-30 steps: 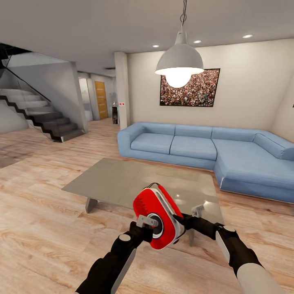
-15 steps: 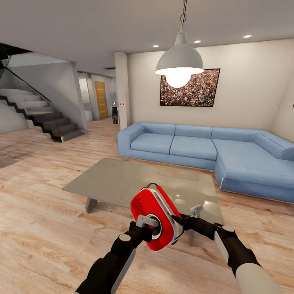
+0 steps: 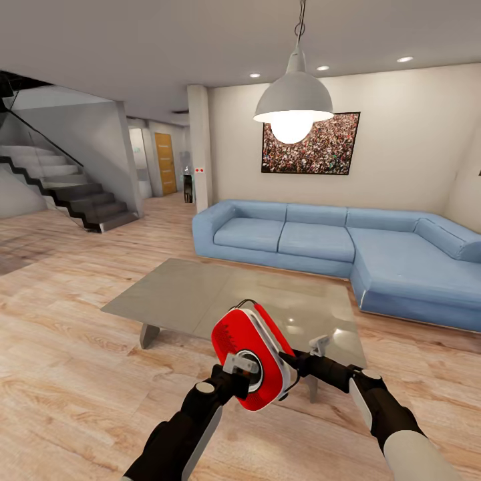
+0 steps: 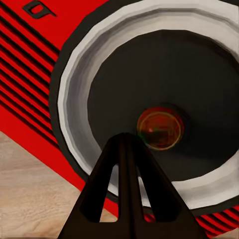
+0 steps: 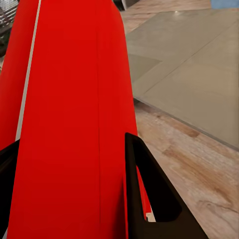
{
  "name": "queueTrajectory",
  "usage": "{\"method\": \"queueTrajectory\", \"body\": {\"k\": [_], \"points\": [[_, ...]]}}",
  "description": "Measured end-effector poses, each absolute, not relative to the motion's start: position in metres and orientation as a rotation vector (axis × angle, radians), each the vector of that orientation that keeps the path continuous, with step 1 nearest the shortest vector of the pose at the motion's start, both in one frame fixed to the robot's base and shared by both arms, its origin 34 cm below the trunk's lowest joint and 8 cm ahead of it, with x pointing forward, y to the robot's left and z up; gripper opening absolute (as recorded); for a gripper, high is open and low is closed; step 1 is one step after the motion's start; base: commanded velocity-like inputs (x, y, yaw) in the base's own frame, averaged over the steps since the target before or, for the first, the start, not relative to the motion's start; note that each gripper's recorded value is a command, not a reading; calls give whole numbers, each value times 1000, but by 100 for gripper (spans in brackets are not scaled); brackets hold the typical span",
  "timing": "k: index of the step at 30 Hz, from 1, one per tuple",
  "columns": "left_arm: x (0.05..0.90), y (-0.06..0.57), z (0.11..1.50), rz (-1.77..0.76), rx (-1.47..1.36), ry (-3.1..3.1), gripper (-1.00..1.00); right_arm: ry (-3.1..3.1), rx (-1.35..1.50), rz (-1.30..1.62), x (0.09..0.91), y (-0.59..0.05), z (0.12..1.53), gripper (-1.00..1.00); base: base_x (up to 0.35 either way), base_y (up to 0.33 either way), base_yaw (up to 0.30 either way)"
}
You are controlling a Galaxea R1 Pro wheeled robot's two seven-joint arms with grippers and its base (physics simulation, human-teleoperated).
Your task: Turn on the radio receiver that's on the table in the living room.
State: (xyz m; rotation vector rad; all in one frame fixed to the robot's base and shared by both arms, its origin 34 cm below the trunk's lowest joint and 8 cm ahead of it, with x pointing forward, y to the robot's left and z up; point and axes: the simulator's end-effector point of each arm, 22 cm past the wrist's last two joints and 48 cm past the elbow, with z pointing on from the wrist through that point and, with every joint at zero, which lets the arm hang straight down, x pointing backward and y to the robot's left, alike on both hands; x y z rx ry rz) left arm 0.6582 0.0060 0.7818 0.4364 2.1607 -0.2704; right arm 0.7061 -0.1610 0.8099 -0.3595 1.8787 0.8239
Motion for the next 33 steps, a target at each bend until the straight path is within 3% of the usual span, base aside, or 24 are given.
{"method": "queueTrajectory", "body": {"k": [20,33], "points": [[678,32,793,-161,350,2139,-100,1902,-304,729,718,-178,804,-100,0,0,0],[704,148,793,37,75,2157,-100,1911,-180,555,738,-221,800,-100,0,0,0]]}}
